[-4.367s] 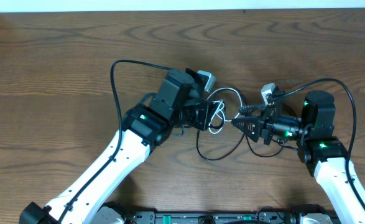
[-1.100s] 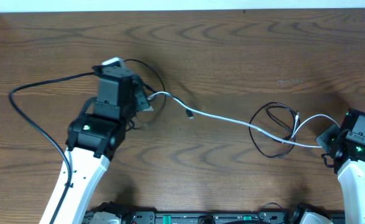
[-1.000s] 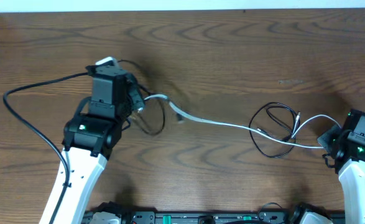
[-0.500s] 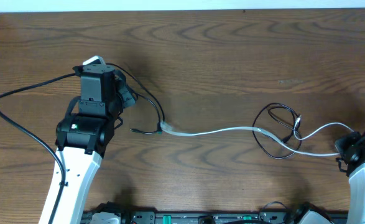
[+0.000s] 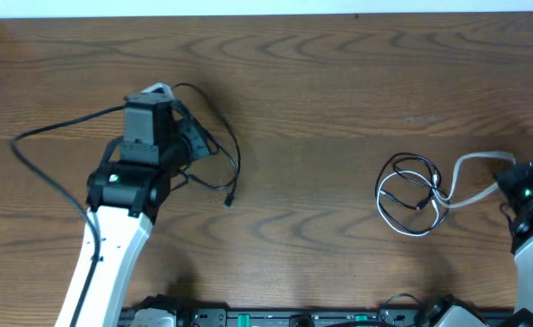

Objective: Untangle cables

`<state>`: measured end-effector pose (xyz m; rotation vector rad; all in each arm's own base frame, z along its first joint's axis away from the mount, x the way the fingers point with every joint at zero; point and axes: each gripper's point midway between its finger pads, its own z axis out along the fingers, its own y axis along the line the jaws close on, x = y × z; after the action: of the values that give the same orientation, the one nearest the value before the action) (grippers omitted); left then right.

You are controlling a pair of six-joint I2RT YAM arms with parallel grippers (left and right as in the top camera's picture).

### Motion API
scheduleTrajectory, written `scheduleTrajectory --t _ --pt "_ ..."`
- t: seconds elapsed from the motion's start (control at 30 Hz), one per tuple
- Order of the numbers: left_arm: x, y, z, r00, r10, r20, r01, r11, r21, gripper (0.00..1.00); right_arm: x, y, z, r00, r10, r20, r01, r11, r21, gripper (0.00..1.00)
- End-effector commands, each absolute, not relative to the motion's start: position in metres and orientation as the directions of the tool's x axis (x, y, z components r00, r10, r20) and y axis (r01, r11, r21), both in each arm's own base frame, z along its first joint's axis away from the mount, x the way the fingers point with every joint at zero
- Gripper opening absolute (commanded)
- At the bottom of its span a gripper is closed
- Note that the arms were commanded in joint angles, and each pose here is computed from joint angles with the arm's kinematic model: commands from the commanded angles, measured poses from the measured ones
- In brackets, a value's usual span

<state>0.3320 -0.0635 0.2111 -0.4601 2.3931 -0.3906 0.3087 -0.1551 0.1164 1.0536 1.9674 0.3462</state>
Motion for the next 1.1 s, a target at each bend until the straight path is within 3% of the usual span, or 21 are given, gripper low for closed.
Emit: scheduleTrajectory --t 0.0,0.3,0.53,0.73,0.87,0.93,1.07 --pt "0.328 -0.090 0.190 -0.805 -0.349 -0.479 -0.157 0.905 -0.395 0.08 0.345 -0.080 0.184 -0.407 0.633 -0.659 0.011 0.724 0.689 0.01" --pt "0.321 -0.134 0.157 -0.884 -0.222 -0.412 -0.068 0.932 -0.356 0.07 0.370 -0.032 0.333 -0.235 0.563 -0.792 -0.408 0.683 0.607 0.01" --pt "0.319 -0.155 0.151 -0.896 -0.172 -0.410 -0.017 0.935 -0.355 0.07 0.378 0.002 0.384 -0.346 0.557 -0.755 -0.420 0.628 0.655 0.01" --pt "0.317 -0.161 0.152 -0.897 -0.157 -0.412 0.001 0.934 -0.357 0.07 0.388 -0.012 0.379 -0.374 0.565 -0.736 -0.180 0.734 0.655 0.01" --pt "0.317 -0.161 0.152 -0.897 -0.157 -0.413 0.001 0.934 -0.357 0.08 0.385 -0.054 0.361 -0.346 0.472 -0.811 0.132 0.880 0.456 0.01" --pt "0.317 -0.160 0.152 -0.897 -0.157 -0.413 0.001 0.934 -0.357 0.07 0.373 -0.081 0.346 -0.367 0.427 -0.826 0.317 0.893 0.321 0.01" --pt "0.317 -0.160 0.152 -0.897 -0.157 -0.413 0.001 0.934 -0.357 0.08 0.344 -0.113 0.318 -0.433 0.412 -0.802 0.523 0.839 0.149 0.01"
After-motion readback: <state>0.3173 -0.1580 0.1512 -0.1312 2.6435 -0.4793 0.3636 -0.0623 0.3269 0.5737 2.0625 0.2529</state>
